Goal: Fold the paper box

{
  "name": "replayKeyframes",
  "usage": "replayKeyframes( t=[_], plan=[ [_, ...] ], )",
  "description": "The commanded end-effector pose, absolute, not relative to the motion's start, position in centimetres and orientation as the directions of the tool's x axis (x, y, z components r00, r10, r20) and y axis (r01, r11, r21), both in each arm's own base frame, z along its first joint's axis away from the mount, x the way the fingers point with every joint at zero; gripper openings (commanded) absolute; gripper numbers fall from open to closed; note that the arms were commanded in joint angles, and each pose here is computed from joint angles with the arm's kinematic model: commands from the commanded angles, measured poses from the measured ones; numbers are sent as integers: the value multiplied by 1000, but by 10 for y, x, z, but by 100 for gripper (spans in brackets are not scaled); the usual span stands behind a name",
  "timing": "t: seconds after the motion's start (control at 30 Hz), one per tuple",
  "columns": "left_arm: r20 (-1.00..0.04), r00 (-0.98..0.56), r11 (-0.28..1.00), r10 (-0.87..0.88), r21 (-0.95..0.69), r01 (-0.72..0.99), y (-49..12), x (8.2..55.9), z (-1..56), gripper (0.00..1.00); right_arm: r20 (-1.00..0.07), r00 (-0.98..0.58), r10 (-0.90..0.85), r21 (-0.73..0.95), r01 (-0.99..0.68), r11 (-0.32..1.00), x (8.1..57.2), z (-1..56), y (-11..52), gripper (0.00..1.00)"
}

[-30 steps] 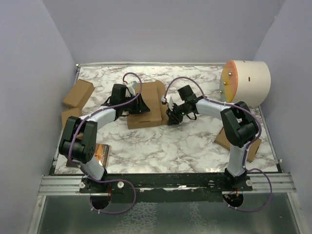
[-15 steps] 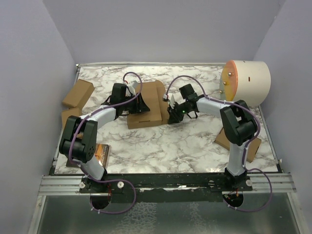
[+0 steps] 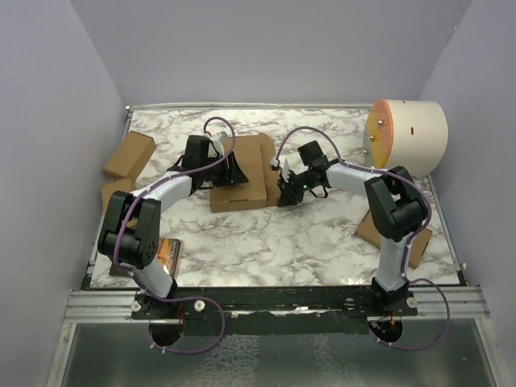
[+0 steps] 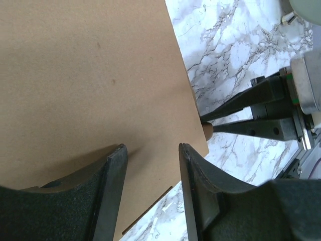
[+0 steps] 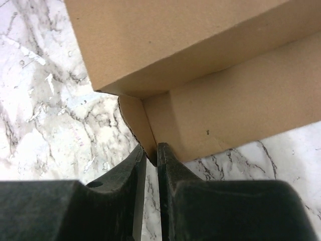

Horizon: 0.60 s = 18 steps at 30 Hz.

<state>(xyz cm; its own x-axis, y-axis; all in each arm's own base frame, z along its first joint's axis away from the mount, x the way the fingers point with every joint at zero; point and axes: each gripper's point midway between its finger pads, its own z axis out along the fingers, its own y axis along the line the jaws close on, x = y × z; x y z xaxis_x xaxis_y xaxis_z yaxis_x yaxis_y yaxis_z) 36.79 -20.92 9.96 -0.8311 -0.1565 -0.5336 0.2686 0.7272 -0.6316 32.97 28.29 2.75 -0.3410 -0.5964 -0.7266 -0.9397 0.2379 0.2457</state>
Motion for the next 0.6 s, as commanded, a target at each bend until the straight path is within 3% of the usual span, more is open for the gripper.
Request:
replayKeyframes(
  t=[0.0,0.2,0.43,0.57],
  plan=[
    [-561,-812,737,-163,-616,278,-205,372,118,50,-797,-227,-560,178,-974,141,323,49,289,14],
    [-606,-776,735,-177,-606,305,-203,371,144,52,-803,-208,-559,185,-978,98,314,51,292,11],
    [-700,-692,829,-174,-484,281,-175,371,151,53,-807,-160,-568,167,-985,39,296,53,299,8],
    [-750,-635,873,-186,-423,244,-155,365,156,70,-802,-152,-578,177,-984,14,284,50,299,9]
  ],
)
